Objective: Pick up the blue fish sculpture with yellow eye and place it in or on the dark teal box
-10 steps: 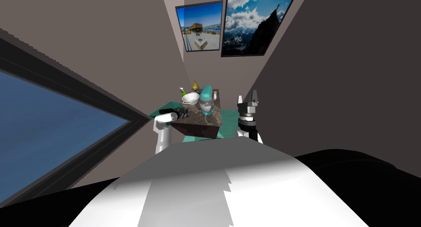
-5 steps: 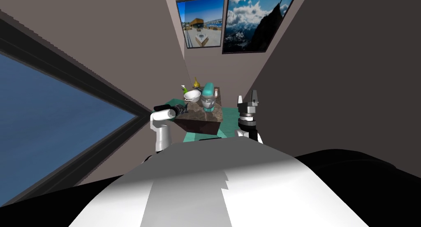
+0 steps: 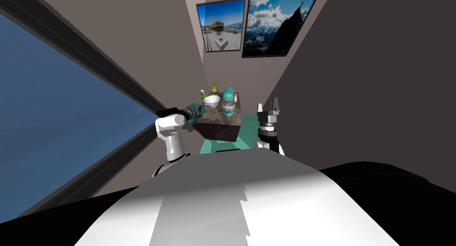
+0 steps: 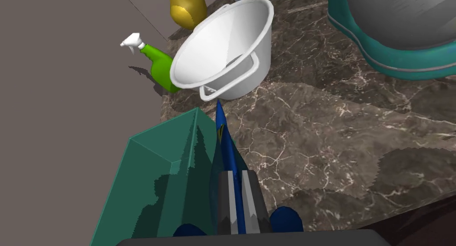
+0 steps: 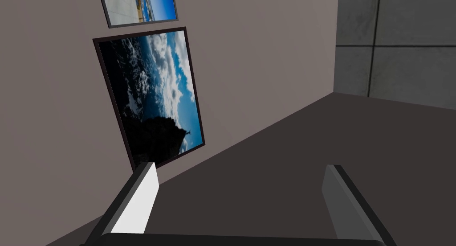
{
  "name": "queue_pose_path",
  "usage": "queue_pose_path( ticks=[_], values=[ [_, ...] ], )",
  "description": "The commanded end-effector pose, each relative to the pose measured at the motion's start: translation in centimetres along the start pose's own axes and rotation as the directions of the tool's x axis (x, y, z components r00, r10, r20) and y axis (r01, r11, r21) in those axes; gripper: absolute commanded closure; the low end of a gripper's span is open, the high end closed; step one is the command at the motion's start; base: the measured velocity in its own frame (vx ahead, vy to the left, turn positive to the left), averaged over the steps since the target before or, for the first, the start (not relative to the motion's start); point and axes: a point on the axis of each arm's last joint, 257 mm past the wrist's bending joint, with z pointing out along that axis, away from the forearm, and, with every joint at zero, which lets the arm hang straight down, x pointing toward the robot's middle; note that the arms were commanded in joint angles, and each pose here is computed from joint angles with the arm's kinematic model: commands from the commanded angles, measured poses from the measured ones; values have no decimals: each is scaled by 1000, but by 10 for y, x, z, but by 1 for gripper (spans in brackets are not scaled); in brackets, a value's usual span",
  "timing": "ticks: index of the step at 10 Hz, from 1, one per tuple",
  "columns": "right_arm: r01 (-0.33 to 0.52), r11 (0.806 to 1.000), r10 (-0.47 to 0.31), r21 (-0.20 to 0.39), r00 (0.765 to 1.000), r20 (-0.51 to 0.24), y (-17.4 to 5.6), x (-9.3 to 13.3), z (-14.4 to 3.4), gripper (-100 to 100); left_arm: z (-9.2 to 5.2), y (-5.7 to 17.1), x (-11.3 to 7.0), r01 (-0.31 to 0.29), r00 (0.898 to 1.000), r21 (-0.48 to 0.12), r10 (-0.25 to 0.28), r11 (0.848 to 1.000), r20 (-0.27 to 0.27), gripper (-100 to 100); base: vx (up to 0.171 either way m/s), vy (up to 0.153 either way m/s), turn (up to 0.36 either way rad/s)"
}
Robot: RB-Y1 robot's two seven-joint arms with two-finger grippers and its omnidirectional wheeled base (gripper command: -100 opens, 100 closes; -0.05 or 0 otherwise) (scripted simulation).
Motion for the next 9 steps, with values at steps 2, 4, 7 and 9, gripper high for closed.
queue_pose_path(
  ticks=[2,4,7,9],
  values=[
    [0,1000,0,0,1000,0,0,0,0,0,-12,-19,32,-11,997,46,15,999,-73,100,-92,72,8],
    [0,1000,0,0,1000,0,0,0,0,0,-23,-32,50,-52,991,90,63,995,-119,100,21,105,-7],
    [0,1000,0,0,1000,0,0,0,0,0,-23,-25,38,-109,989,88,117,990,-86,100,193,172,-12],
    [1,1000,-1,0,1000,0,0,0,0,0,-22,-17,25,-151,986,75,155,986,-53,100,226,201,-17]
  ],
)
